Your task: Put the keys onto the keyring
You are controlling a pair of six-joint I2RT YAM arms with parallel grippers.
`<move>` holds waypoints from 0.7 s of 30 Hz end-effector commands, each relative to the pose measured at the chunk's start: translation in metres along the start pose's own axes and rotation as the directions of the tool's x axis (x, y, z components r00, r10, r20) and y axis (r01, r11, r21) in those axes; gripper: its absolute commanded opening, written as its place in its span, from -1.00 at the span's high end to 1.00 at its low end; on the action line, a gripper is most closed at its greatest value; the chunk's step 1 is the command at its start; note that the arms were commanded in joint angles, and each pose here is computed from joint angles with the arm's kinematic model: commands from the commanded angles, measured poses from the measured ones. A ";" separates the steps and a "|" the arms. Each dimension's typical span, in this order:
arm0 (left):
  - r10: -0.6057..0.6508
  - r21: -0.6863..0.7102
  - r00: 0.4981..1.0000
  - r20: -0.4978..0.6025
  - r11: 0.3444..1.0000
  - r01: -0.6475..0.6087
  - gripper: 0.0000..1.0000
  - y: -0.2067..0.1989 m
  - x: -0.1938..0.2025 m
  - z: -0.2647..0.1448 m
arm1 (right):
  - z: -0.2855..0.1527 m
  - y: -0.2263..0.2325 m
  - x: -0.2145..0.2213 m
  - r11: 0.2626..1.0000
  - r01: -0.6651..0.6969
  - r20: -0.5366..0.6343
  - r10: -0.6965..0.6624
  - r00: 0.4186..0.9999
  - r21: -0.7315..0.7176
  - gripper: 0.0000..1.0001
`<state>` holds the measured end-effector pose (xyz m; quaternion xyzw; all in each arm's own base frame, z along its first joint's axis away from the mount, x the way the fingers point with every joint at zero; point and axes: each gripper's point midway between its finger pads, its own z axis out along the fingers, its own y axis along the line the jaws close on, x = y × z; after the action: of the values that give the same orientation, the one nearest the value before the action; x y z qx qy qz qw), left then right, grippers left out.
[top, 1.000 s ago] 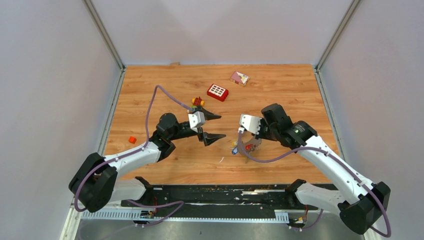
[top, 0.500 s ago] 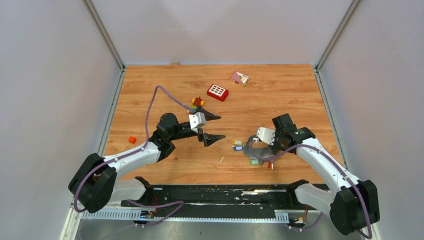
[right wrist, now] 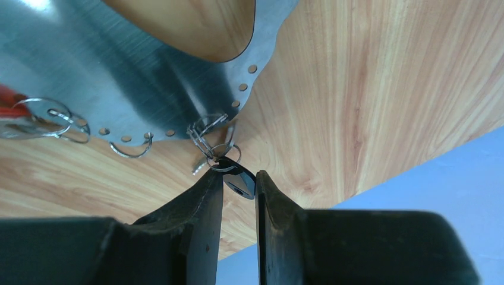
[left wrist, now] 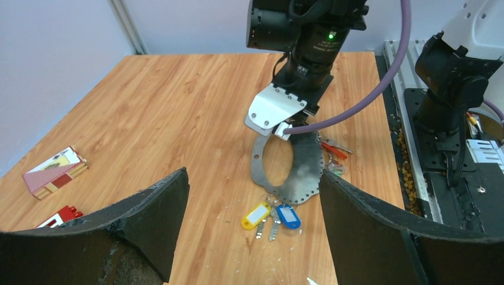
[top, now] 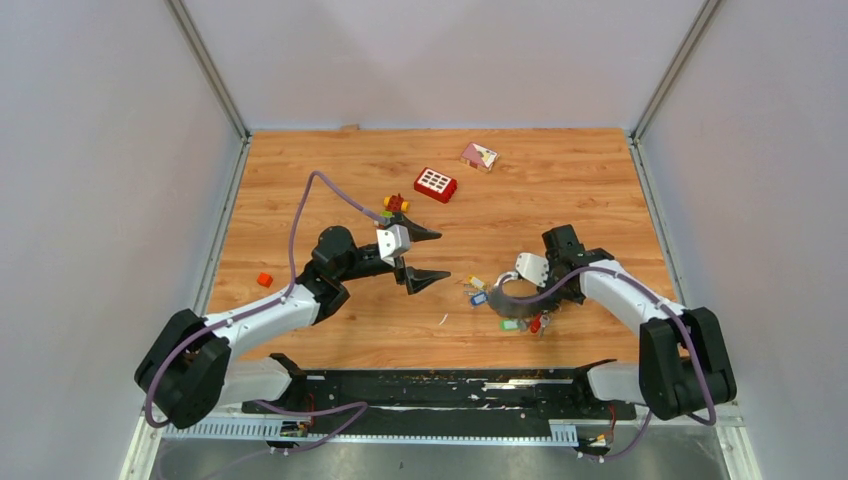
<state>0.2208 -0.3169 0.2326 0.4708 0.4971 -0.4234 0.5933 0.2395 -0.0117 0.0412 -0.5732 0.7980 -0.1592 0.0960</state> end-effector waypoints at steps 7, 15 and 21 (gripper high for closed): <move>0.067 0.000 0.996 0.062 0.998 -0.067 -0.74 0.002 -0.028 -0.001 | 0.016 -0.027 -0.001 0.996 -0.077 -0.014 0.078 0.997 0.046 0.65; 0.077 -0.003 0.995 0.070 0.997 -0.077 -0.75 0.001 -0.030 -0.002 | 0.021 -0.031 0.011 0.993 -0.113 -0.042 0.115 0.993 0.047 0.58; 0.079 -0.004 0.994 0.071 0.997 -0.079 -0.75 0.001 -0.031 -0.003 | 0.028 -0.034 0.027 0.988 -0.148 -0.069 0.151 0.986 0.042 0.57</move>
<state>0.2178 -0.3147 0.2414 0.4705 0.4883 -0.4229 0.6011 0.2549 -0.0396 0.0209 -0.5213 0.8340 -0.1642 0.0758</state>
